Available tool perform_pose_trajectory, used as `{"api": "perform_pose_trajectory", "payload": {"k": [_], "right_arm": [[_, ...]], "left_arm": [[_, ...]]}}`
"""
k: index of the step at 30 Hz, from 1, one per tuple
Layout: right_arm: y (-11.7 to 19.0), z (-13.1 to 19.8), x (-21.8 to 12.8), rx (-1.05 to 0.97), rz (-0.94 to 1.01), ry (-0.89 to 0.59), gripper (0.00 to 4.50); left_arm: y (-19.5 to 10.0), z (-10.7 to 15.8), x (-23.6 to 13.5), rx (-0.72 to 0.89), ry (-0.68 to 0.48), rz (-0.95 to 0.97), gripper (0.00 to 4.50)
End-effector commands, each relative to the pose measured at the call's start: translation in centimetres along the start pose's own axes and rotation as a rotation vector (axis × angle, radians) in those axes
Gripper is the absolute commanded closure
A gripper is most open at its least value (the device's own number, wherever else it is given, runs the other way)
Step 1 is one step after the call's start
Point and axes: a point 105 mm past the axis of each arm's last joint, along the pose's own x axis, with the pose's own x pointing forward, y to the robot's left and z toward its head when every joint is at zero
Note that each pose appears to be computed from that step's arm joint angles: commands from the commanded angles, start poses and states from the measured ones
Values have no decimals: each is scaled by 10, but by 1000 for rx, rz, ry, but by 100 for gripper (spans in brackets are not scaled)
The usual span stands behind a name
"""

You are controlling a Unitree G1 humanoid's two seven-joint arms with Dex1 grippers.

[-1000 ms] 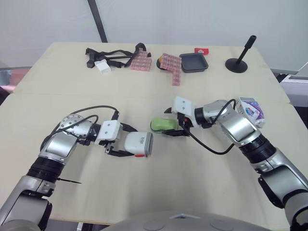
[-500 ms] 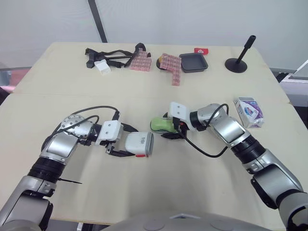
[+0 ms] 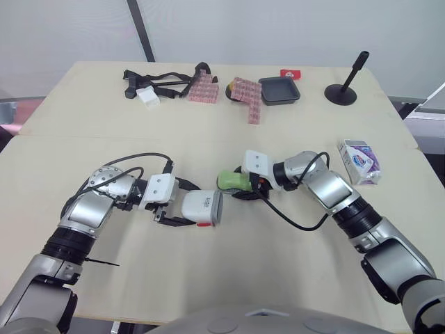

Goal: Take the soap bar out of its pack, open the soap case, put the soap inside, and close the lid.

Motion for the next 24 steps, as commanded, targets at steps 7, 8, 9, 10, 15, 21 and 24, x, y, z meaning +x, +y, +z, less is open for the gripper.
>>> {"api": "perform_pose_trajectory", "payload": {"k": [7,8,9,10,15,21,24], "right_arm": [[3,-6,-1,-24,-6,28,192],[1,-6,-3,-27,-16,26,192],[0,-5,-6,-28,-26,23,192],[-2,-4,-9,-30,-36,17,192],[-6,-1,-34,-43,-82,17,192],[-7,7,-69,-62,-128,25,192],[-3,8,-85,-75,-139,46,192]], "left_arm": [[2,6,0,32,-9,10,107],[3,6,1,33,-10,11,107],[3,7,1,33,-13,12,107],[4,7,2,33,-15,15,107],[8,10,5,17,-36,41,107],[12,14,16,20,-49,51,107],[17,14,23,34,-38,69,107]]}}
